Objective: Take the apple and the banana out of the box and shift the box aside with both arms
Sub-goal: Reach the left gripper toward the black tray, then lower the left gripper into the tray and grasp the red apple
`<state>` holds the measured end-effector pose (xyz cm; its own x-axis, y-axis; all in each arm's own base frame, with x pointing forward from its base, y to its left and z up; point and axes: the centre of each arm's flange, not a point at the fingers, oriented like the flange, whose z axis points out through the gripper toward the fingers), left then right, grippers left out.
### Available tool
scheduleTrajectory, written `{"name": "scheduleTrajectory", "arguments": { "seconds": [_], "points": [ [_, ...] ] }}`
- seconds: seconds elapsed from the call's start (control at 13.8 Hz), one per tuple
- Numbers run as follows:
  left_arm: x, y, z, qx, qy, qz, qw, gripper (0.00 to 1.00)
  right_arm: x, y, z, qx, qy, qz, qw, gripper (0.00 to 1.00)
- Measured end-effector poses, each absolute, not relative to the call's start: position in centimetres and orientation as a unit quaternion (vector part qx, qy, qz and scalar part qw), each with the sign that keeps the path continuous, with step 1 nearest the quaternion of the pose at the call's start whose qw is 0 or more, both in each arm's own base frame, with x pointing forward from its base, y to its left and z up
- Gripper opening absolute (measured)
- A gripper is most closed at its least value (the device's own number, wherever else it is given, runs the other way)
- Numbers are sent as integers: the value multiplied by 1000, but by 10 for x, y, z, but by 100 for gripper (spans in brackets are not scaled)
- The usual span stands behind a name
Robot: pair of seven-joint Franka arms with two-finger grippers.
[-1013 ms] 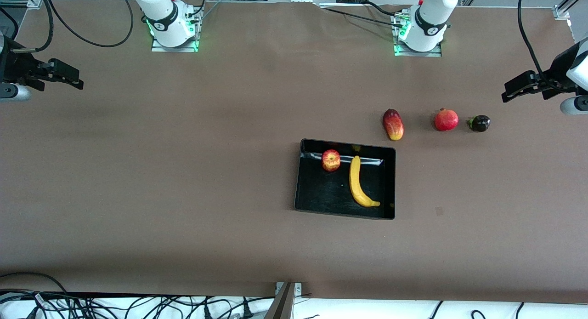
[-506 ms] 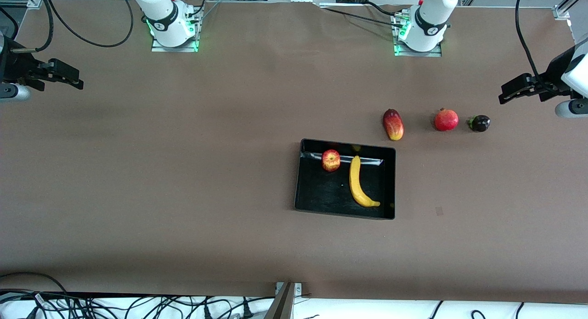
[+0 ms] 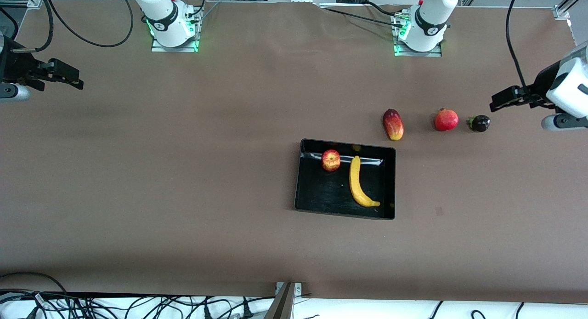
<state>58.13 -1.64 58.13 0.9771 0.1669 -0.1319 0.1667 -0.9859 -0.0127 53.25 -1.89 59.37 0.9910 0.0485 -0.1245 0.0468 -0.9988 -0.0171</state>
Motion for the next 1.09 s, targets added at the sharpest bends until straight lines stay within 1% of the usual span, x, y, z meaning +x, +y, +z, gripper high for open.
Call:
{"name": "scheduleTrajectory", "arguments": {
  "seconds": [0.22, 0.36, 0.51, 0.87, 1.09],
  "points": [
    [605, -28, 557, -988, -145, 43, 2, 100, 532, -19, 594, -998, -24, 62, 7, 100],
    [616, -30, 548, -987, -156, 32, -8, 100, 532, -19, 594, -998, -24, 62, 7, 100],
    [618, -29, 548, -986, -161, 29, -22, 100, 532, -19, 594, -998, -24, 62, 7, 100],
    [621, -34, 542, -983, -178, 33, -24, 100, 532, -19, 594, -998, -24, 62, 7, 100],
    [636, -72, 520, -979, -200, 18, -28, 100, 533, -19, 594, -998, -24, 62, 7, 100]
  ]
}}
